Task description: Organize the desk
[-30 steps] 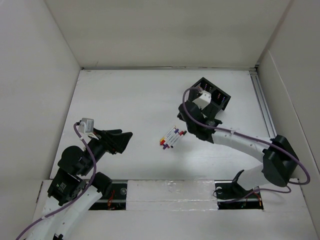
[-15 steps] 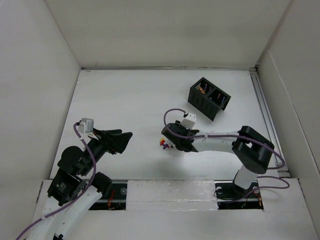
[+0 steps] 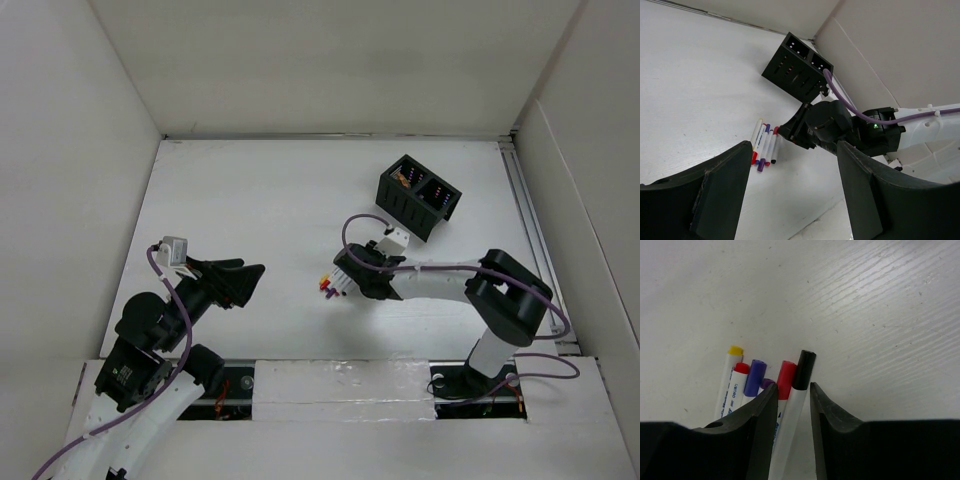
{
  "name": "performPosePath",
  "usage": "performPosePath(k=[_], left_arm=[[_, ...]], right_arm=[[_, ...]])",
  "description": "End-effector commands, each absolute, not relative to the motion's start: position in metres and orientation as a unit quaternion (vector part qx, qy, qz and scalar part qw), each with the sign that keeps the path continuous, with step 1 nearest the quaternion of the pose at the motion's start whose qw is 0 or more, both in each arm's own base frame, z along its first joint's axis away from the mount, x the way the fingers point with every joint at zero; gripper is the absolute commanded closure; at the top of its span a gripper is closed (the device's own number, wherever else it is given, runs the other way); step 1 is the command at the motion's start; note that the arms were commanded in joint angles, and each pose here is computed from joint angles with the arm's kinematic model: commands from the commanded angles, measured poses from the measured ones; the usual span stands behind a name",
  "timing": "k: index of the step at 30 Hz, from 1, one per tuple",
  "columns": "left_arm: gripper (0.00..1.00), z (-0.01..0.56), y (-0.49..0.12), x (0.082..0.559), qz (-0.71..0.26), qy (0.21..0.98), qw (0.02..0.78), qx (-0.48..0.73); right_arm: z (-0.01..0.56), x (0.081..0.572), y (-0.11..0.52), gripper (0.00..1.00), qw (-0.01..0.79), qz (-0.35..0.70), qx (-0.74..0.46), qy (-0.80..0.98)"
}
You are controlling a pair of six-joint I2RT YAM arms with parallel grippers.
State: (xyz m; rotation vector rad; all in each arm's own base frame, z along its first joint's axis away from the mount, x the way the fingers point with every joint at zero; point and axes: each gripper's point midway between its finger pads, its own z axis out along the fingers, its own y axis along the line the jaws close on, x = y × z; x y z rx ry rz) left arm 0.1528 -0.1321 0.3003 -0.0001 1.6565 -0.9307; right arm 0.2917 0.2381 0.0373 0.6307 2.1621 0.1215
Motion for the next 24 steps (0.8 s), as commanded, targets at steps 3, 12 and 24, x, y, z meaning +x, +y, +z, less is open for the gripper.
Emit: performPosePath(k=[3, 12, 24], left_arm=[[0.35, 0.310, -0.136, 0.151, -0.412, 0.693, 0.591, 0.010], [0.35, 0.309, -0.135, 0.151, -0.412, 0.693, 0.592, 0.009], [0.35, 0.310, -0.135, 0.151, -0.412, 0.692, 0.592, 0.010]], right_arm=[[0.041, 0.295, 0.237, 0.64, 0.432, 0.055, 0.272, 0.858], [0.029, 0.291, 0.234, 0.67, 0.423, 0.047, 0.277, 0.861], [0.020, 0.283, 0.226, 0.77, 0.414, 0.044, 0.286, 0.863]])
